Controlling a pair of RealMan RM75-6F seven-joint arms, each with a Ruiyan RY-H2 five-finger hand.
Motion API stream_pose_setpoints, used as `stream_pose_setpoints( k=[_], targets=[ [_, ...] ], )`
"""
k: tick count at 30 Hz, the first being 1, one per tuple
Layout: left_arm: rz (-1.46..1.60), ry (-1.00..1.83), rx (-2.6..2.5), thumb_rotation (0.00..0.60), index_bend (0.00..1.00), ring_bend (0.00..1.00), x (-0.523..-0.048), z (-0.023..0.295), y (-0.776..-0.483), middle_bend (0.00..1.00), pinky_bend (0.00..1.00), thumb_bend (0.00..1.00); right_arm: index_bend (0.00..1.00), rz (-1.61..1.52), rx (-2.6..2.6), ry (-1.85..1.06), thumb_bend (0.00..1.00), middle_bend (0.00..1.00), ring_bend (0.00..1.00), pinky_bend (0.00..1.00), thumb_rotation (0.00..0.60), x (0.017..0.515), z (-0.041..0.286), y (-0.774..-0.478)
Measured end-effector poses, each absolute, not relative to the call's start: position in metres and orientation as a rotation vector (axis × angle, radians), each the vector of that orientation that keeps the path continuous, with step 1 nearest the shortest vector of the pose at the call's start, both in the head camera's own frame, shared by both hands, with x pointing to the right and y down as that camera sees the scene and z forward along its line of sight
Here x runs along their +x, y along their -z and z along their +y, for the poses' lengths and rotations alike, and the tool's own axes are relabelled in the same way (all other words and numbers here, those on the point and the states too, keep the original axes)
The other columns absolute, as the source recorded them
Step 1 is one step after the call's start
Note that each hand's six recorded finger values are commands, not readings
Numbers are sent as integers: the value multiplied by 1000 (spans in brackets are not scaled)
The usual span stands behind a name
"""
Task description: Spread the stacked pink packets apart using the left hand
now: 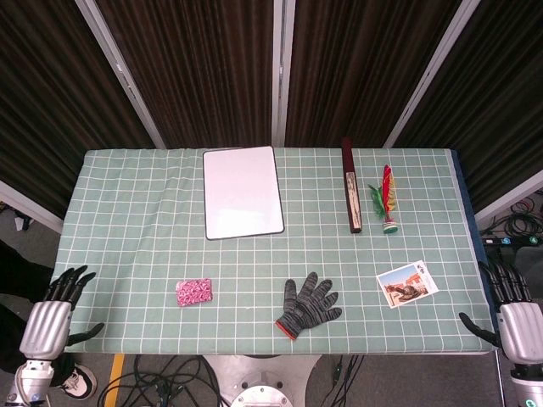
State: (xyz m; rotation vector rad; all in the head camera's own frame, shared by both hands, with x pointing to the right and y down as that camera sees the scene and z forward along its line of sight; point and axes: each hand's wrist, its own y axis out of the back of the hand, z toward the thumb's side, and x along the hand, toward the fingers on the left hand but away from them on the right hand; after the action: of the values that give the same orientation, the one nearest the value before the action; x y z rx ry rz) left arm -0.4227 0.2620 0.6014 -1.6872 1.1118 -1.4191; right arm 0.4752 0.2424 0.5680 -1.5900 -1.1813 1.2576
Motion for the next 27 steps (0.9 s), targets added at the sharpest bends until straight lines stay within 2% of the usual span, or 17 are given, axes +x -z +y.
stream_pose_setpoints(
  k=[14, 27],
  targets=[
    [1130, 1401, -1683, 600, 137, 36, -422, 259, -600, 85, 148, 41, 0, -1176, -1595, -1264, 76, 0, 0, 0, 600, 473, 244, -569],
    [1083, 1384, -1747, 600, 137, 36, -402, 268, -623, 134, 150, 44, 0, -1177, -1571, -1268, 81, 0, 0, 0, 600, 479, 237, -562]
  ],
)
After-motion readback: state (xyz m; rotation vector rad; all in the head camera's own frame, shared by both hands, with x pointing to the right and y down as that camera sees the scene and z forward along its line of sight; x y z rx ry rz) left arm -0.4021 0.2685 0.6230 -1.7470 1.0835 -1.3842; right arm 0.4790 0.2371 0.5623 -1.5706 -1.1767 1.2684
